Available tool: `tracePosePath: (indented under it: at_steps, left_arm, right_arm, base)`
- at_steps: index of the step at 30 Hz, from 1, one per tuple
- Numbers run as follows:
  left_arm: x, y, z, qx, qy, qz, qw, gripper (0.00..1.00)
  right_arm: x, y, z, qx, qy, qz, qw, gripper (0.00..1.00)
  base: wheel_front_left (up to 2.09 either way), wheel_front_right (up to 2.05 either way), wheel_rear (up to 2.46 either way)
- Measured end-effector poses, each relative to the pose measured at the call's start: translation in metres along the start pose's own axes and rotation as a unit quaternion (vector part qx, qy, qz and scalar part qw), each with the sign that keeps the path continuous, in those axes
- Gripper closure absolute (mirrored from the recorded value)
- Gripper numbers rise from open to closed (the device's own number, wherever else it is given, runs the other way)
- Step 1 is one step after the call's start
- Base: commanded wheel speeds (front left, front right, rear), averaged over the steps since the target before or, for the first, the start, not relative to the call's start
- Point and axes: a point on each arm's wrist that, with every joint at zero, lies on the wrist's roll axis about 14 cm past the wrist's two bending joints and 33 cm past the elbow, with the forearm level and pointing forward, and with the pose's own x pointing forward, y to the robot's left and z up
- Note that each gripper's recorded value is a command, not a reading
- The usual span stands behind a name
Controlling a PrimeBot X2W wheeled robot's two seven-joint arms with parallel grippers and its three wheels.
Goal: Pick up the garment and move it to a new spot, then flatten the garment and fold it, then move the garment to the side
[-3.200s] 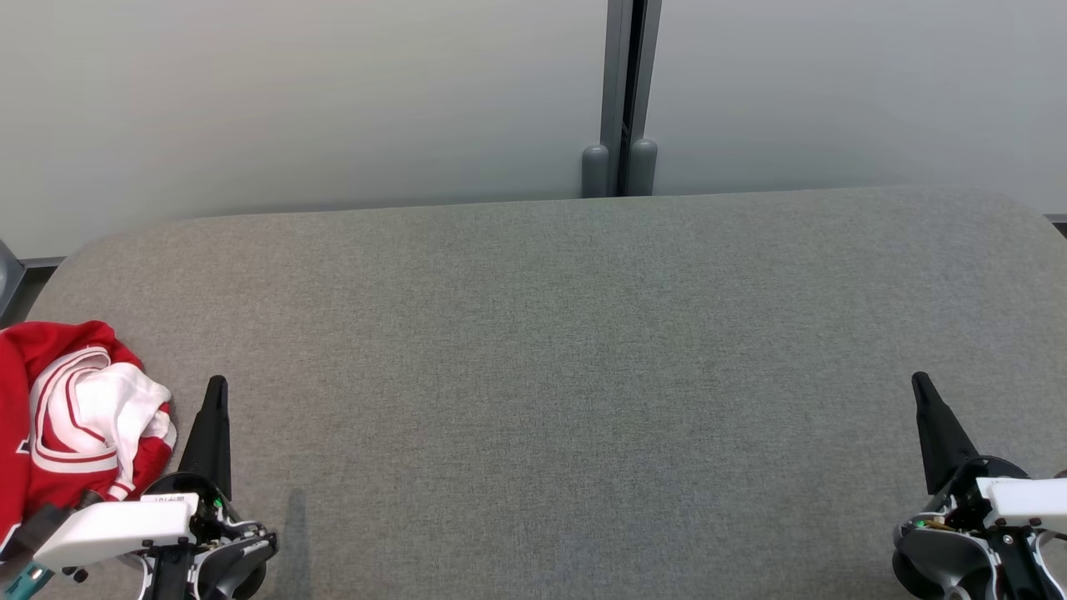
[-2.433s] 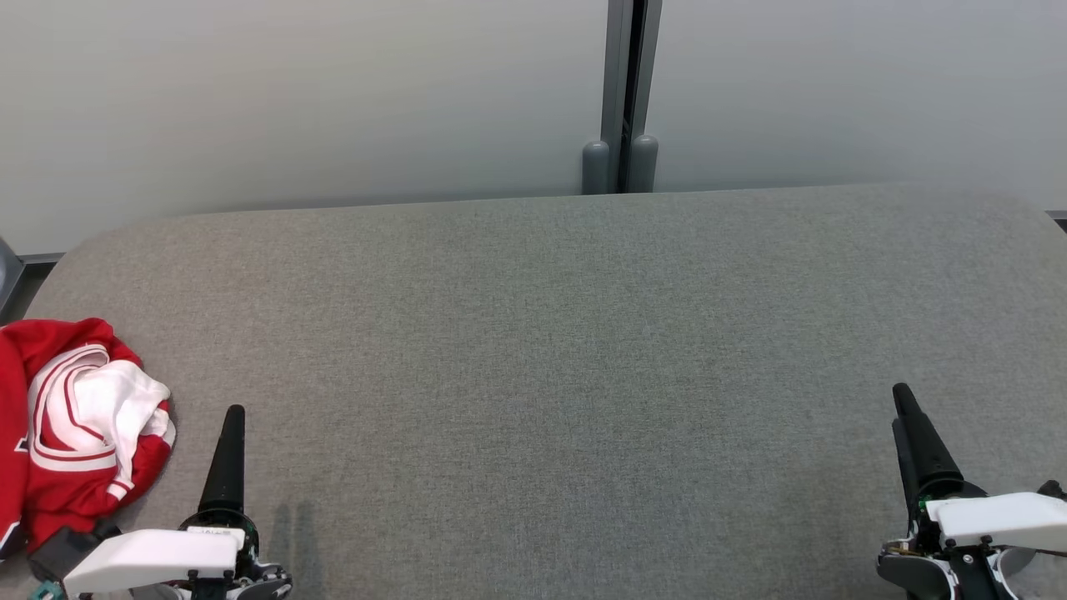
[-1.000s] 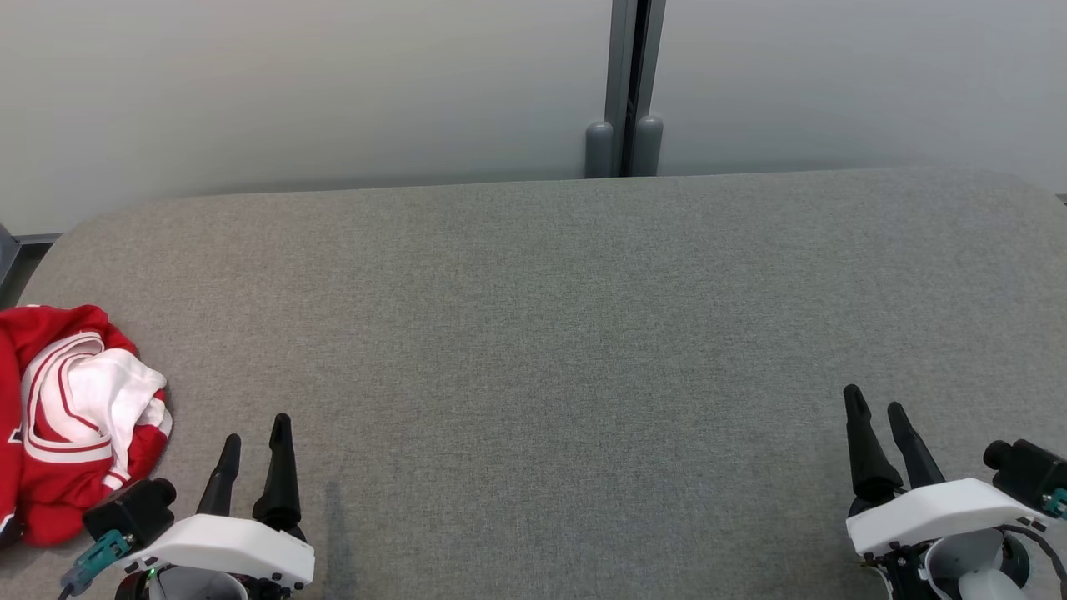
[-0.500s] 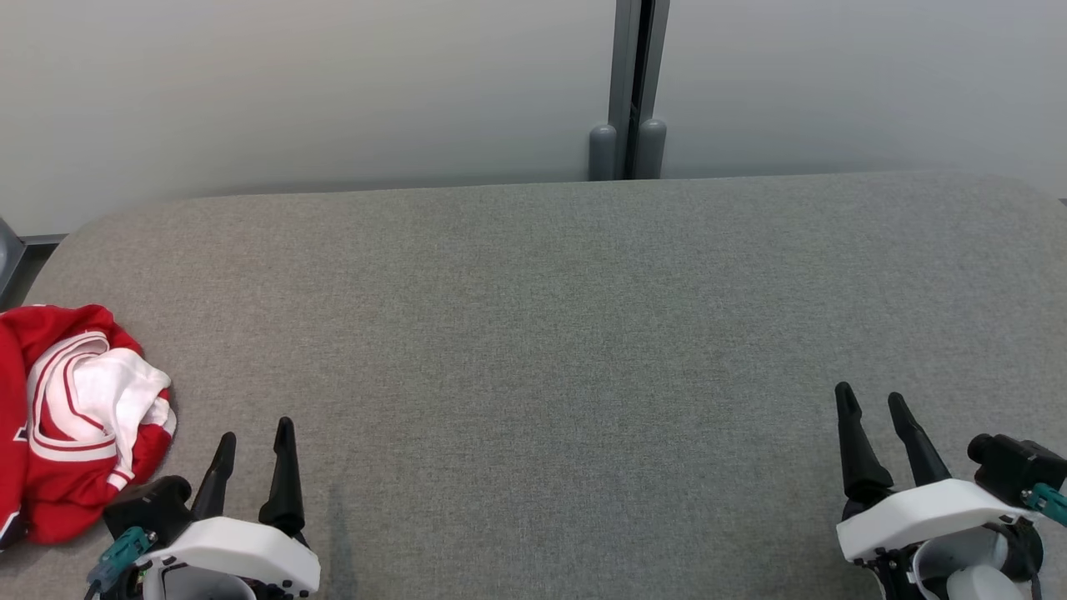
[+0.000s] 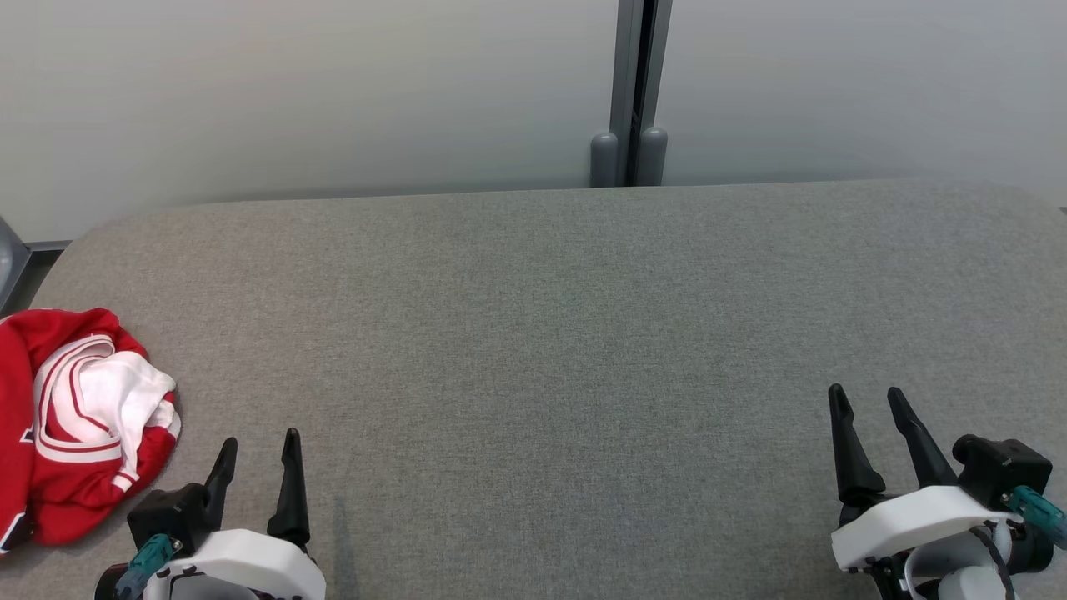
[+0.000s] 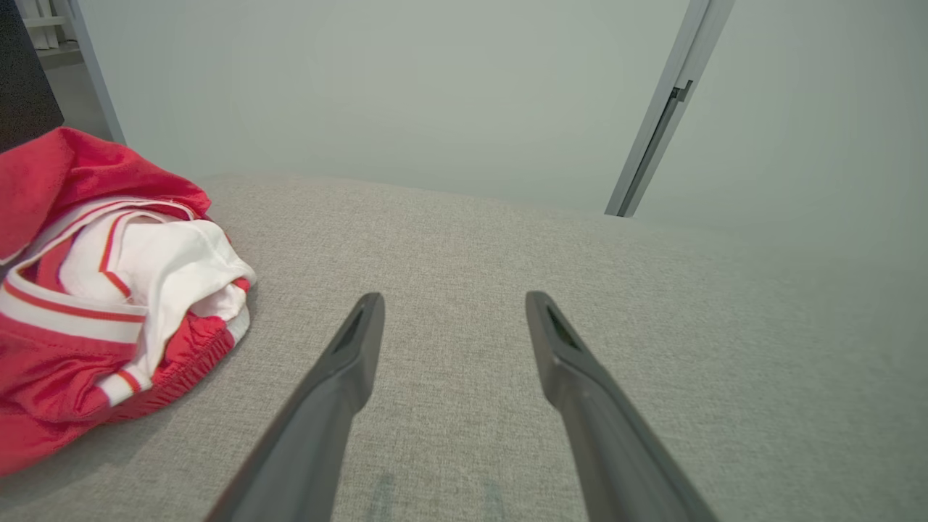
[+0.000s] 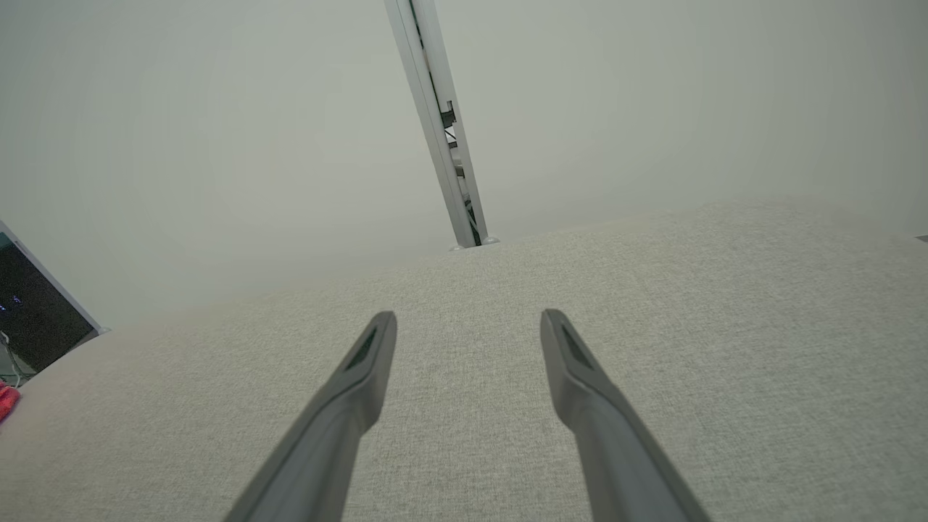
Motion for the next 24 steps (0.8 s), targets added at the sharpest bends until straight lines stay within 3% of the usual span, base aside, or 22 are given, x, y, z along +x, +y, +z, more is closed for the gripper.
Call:
tracePosePath:
  at_steps: [24]
  left_arm:
    - [-0.0029, 0.0027, 0.003, 0.098, -0.02, 0.0, 0.995, 0.0]
  right_arm:
    - [-0.0015, -0.0048, 0.0015, -0.097, -0.008, 0.005, 0.995, 0.0]
  base:
    - [0.0, 0.0, 0.0]
